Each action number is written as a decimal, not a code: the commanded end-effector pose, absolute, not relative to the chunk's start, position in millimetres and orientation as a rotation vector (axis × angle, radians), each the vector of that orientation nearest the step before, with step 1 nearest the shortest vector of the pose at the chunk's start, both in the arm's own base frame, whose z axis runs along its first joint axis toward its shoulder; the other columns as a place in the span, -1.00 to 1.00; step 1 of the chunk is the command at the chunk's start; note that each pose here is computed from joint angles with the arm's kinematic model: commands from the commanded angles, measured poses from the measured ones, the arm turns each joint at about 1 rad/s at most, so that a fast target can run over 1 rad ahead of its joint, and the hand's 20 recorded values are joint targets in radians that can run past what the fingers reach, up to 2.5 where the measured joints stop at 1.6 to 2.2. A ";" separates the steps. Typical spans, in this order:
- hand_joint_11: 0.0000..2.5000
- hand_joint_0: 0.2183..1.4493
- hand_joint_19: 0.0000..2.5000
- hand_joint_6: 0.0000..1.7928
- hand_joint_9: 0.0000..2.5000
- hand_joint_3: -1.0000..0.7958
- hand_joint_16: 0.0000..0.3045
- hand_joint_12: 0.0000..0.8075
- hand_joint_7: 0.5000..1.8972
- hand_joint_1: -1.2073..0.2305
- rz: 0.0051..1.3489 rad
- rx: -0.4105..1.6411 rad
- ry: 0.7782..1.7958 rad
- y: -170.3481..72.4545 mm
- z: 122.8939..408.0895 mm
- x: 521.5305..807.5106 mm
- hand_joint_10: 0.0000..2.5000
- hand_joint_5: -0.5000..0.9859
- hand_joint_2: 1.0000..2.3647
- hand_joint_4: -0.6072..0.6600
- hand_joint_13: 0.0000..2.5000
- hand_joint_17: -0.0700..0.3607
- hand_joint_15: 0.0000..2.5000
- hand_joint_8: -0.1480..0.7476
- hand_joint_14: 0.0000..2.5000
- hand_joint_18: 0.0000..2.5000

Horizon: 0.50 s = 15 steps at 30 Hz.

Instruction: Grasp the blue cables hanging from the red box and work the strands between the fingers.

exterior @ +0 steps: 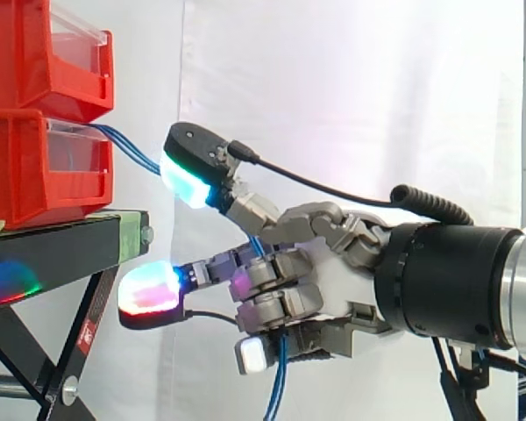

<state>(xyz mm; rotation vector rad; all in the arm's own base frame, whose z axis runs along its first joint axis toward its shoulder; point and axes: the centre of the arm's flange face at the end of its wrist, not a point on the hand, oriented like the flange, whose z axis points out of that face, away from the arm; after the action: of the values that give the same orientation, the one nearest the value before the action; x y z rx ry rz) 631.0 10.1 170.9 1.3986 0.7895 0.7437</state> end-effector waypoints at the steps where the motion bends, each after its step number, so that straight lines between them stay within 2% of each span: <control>1: 1.00 -0.15 -0.51 -0.99 0.31 -1.00 0.70 0.80 -0.20 -0.05 0.752 1.397 0.780 9.9 179.0 630.4 1.00 -0.08 -1.00 0.49 0.58 0.23 0.43 0.46 1.00 1.00; 7: 1.00 -0.15 -0.51 -0.99 0.31 -1.00 0.70 0.80 -0.11 -0.06 0.724 1.401 0.794 5.0 188.2 625.8 1.00 -0.05 -1.00 0.46 0.58 0.23 0.43 0.46 1.00 1.00; 15: 1.00 -0.10 -0.51 -0.99 0.31 -1.00 0.70 0.80 -0.02 -0.11 0.731 1.422 0.755 3.1 189.1 624.6 1.00 -0.02 -1.00 0.42 0.58 0.23 0.43 0.46 1.00 1.00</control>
<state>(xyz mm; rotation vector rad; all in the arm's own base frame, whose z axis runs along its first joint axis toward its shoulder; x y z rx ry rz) 625.4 4.0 188.8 1.4129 0.7714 0.7297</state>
